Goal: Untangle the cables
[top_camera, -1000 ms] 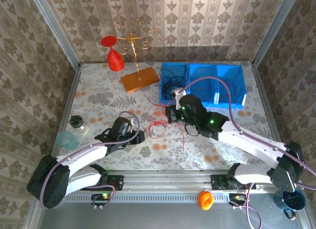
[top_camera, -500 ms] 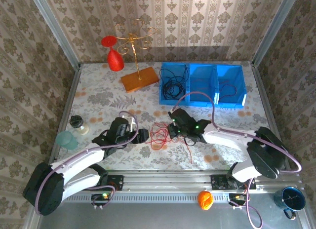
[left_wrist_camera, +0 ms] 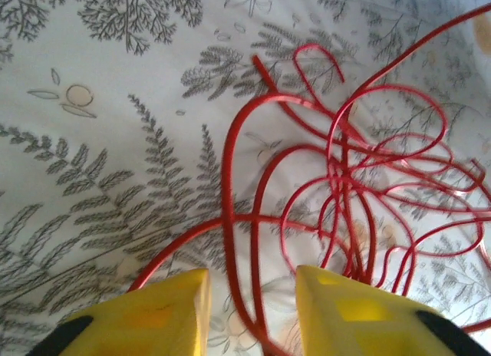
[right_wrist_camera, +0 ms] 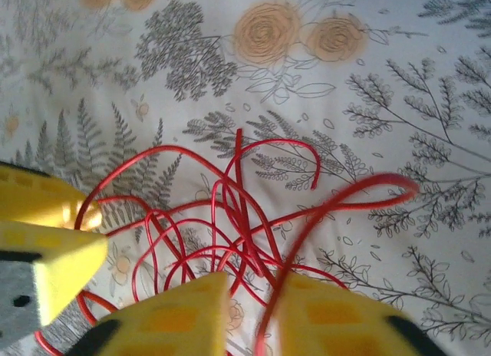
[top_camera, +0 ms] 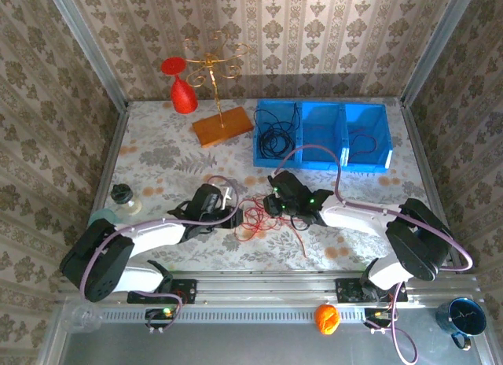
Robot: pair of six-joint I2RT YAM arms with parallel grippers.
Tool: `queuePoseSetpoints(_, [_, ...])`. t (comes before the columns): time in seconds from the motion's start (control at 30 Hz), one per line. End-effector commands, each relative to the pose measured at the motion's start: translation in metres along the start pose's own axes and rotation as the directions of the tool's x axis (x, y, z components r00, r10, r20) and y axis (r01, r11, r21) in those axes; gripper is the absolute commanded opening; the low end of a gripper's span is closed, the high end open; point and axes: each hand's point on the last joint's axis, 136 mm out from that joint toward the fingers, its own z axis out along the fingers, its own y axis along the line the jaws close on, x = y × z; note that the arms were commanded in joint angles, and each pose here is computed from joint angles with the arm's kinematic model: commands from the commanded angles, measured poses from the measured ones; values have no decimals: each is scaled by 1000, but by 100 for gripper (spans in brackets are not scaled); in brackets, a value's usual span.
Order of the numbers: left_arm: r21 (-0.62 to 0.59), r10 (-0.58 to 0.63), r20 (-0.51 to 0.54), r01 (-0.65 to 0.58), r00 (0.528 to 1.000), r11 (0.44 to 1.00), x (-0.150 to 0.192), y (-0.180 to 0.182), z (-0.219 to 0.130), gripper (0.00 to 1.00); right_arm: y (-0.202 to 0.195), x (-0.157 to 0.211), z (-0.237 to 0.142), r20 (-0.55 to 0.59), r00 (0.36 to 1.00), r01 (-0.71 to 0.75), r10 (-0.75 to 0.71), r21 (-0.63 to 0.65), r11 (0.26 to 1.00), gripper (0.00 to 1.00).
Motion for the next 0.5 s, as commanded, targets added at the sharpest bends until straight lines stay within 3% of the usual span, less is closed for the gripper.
queuePoseSetpoints(0.0, [25,33,53,-34,998,999,-18,-12,-2,18,-2,-5,-7,24,1000,0,0,2,1000,7])
queuePoseSetpoints(0.1, [-6,37,67,-37,997,999,-20,-7,-6,0,-2,-16,-23,63,998,15,-16,9,1000,1])
queuePoseSetpoints(0.3, [-122,16,111,-3,994,993,-25,13,-29,0,-10,-62,-102,256,963,64,-83,81,995,0])
queuePoseSetpoints(0.47, [-151,-15,178,42,984,988,-34,24,-55,0,-38,-99,-179,428,901,8,-69,142,990,0])
